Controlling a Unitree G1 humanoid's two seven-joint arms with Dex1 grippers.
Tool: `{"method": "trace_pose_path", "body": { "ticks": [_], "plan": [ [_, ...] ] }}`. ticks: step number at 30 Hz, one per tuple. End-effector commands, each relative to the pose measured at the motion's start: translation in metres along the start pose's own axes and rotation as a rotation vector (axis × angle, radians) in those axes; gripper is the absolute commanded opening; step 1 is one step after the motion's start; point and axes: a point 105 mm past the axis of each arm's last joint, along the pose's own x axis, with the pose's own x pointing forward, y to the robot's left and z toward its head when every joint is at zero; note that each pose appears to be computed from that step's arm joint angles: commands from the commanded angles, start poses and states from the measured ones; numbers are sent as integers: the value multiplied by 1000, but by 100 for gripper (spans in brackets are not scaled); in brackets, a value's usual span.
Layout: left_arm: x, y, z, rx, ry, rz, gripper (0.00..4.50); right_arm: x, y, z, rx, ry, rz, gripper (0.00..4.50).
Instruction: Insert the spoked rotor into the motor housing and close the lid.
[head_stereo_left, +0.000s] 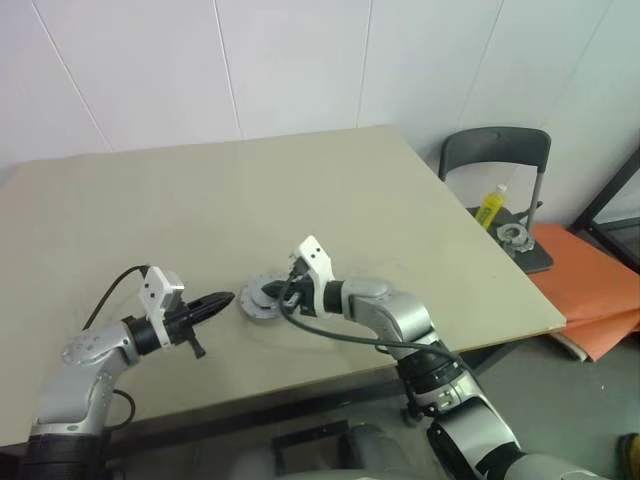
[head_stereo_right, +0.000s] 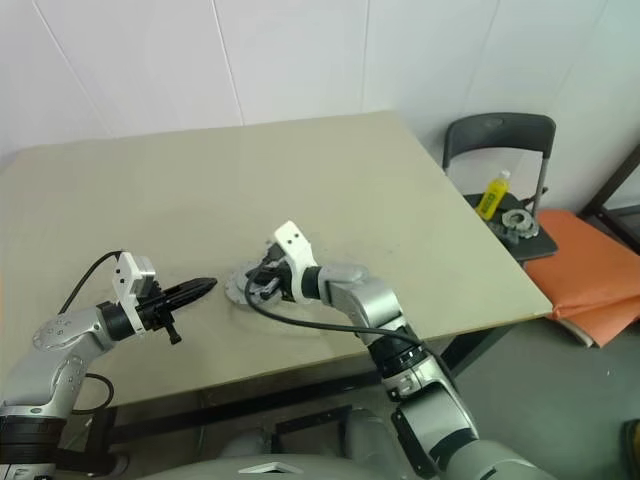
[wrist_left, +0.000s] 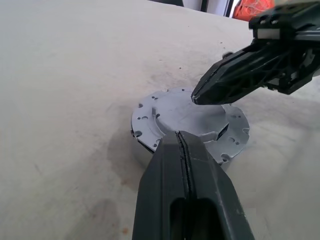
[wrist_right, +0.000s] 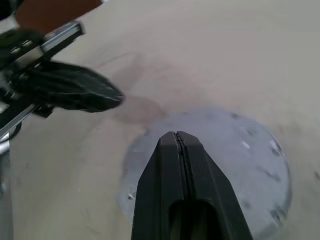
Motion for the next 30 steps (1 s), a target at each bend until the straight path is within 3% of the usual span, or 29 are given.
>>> {"method": "trace_pose_path", "body": {
  "ticks": [1, 4, 7, 19, 28, 30],
  "plan": [
    [3, 3, 14, 51, -37, -1, 4, 6, 3, 11, -146, 35, 53, 0],
    [3, 4, 15, 53, -39, 1, 4, 7, -6, 3, -241, 117, 60, 0],
    [2, 4, 15, 55, -40, 4, 0, 5, -11, 0, -278, 156, 89, 60],
    [2, 0, 12, 47, -45, 13, 0, 11, -21, -3, -207, 149, 59, 440],
    [3, 4, 15, 58, -50, 23, 0, 6, -18, -12, -160, 146, 63, 440],
    [3, 5, 15, 62, -51, 23, 0, 3, -22, -13, -159, 144, 52, 402]
  ]
}}
